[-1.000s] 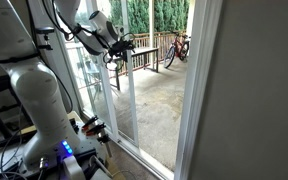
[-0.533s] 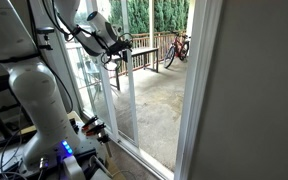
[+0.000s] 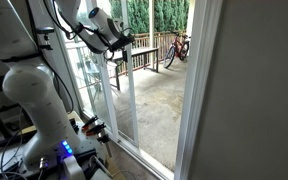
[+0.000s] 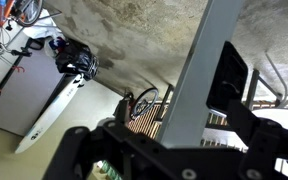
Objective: Close the sliding door
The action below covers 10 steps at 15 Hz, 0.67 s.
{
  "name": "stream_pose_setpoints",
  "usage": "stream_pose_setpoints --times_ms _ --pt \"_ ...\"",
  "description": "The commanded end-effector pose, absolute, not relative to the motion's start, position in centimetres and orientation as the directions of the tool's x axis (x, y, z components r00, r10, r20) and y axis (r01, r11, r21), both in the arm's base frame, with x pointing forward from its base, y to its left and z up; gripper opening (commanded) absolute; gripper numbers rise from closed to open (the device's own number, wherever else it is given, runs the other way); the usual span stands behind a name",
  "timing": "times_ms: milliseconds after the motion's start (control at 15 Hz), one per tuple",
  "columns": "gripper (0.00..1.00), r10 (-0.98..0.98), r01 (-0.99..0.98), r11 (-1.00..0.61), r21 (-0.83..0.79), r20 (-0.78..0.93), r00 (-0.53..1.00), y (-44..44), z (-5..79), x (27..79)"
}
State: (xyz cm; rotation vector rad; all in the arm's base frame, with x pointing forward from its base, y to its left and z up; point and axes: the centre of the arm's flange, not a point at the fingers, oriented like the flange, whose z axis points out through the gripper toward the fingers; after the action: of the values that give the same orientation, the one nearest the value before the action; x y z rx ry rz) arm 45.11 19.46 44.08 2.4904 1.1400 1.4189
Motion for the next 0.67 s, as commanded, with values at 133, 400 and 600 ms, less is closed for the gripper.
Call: stream_pose_setpoints --times_ms 133,400,600 --pt "1.00 0.593 0.505 -0.764 0.402 0.747 0.301 19.6 38.5 46.0" --pt "1.00 0.606 0.521 -0.759 0.391 0.717 0.344 19.7 36.5 45.3" --pt "1.00 0.592 0.524 -0.769 0.366 0.719 0.365 20.6 35.8 45.2"
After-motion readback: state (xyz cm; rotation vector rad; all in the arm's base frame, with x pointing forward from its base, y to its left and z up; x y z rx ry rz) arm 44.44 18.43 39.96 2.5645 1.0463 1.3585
